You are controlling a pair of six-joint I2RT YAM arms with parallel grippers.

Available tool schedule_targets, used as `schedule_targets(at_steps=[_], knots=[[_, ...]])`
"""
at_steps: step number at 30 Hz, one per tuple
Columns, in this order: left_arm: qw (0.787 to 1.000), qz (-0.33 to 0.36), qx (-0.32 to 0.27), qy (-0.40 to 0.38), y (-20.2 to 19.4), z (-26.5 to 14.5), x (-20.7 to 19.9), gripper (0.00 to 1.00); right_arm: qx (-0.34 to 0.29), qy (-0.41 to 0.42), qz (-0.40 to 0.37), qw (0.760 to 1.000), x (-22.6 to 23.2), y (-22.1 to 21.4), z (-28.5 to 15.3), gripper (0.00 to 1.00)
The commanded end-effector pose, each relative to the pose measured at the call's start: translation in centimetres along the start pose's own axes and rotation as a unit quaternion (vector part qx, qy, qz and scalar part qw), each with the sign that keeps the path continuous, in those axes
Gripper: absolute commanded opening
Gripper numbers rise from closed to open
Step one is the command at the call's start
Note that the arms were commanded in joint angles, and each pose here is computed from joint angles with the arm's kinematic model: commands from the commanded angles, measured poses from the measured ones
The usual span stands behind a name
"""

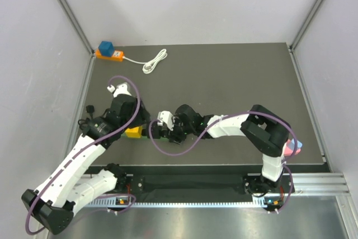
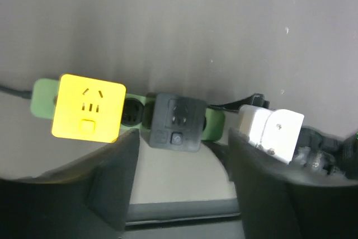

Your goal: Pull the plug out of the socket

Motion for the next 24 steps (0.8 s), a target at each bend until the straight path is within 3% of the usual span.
schedule_targets(at_steps=[1, 3, 6, 10, 12, 18, 24], knots=[[0.999, -0.017, -0.027, 0.044, 1.3, -0.4, 1.5, 0.52, 0.023, -0.056, 0.035, 0.998, -1.3, -0.7, -1.3, 0.57], [0.998, -0.024, -0.027, 0.050, 1.5, 0.2, 2.2, 0.32, 0.003, -0.060, 0.047, 0.997, -1.1, 0.7, -2.1, 0.69], [0.997, -0.049, -0.015, 0.057, 1.3, 1.2, 3.7, 0.32, -0.025, -0.072, 0.061, 0.995, -1.0, 2.8, -3.4, 0.80], [0.995, -0.087, 0.003, 0.048, 0.4, 2.0, 5.3, 0.21, -0.062, -0.066, 0.065, 0.994, -0.5, 5.3, -5.0, 0.90], [0.994, -0.099, 0.011, 0.049, -0.3, 2.2, 5.8, 0.19, -0.086, -0.051, 0.061, 0.993, 0.1, 6.7, -5.6, 1.00], [0.991, -0.118, 0.023, 0.058, -1.6, 2.4, 6.4, 0.18, -0.123, -0.003, 0.022, 0.992, 1.4, 9.8, -5.4, 1.00], [0.989, -0.128, 0.040, 0.065, -2.9, 3.1, 6.8, 0.17, -0.122, 0.039, -0.018, 0.992, 3.1, 12.4, -3.6, 1.00]])
Point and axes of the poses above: each gripper's point midway between its finger pads, its own z axis out along the fingers, its own x axis along the line the jaws close on, y = z × x, the point moved 3 cm from there along -z, back along the fingers, and after that the axes turned 15 degrees about z, right-handed, at the moved point
